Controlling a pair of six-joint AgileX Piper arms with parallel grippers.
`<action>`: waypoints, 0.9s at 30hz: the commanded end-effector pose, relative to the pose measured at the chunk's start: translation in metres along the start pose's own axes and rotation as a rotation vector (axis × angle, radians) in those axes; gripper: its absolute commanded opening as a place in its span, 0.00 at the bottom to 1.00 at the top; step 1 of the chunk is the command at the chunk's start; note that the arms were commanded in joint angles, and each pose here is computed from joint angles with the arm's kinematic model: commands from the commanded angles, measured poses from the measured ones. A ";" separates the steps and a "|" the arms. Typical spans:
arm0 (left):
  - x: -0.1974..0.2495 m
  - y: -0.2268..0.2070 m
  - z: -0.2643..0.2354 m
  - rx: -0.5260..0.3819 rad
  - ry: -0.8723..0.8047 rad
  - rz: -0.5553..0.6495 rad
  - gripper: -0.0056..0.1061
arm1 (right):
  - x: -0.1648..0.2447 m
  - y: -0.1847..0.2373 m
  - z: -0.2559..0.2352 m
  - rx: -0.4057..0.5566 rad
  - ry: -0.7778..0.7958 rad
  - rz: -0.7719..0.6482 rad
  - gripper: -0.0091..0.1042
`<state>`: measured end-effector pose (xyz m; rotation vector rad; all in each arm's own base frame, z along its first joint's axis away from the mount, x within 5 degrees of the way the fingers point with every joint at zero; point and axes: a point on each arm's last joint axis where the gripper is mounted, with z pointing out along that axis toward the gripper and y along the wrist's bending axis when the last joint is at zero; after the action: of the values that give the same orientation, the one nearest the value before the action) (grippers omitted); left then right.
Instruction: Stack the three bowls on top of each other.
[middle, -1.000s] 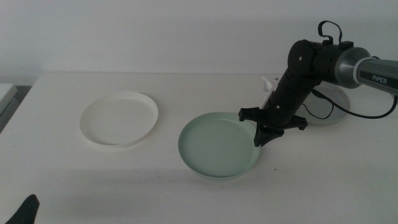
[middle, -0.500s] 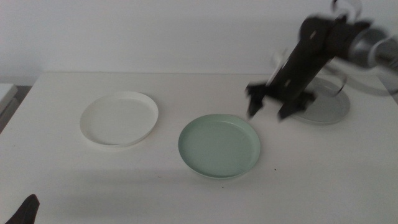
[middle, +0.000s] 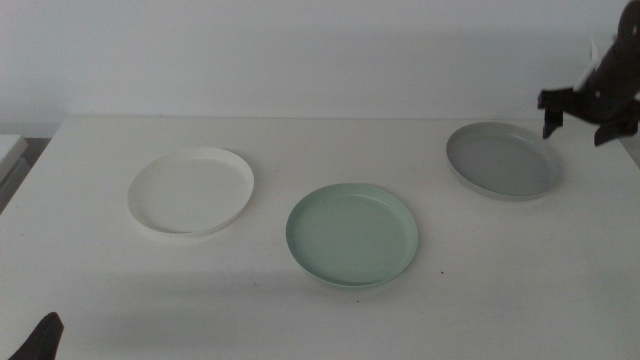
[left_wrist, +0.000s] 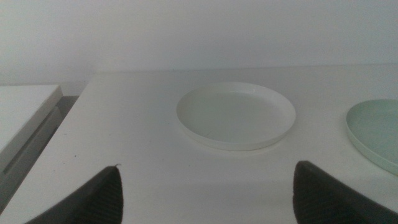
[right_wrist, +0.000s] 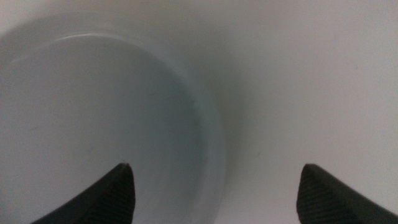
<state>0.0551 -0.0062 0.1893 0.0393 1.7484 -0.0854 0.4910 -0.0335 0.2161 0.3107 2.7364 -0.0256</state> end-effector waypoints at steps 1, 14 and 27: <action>-0.001 0.000 0.000 -0.003 -0.017 0.000 0.89 | -0.005 -0.011 0.014 0.007 -0.034 0.017 0.66; -0.001 0.000 0.000 -0.003 -0.017 0.000 0.89 | -0.003 -0.014 0.067 -0.032 -0.057 0.058 0.55; -0.001 0.000 0.000 -0.003 -0.017 0.000 0.89 | 0.002 -0.014 0.076 -0.032 -0.023 0.040 0.43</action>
<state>0.0551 -0.0062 0.1893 0.0393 1.7484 -0.0854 0.5144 -0.0469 0.1457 0.3595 2.7009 0.0294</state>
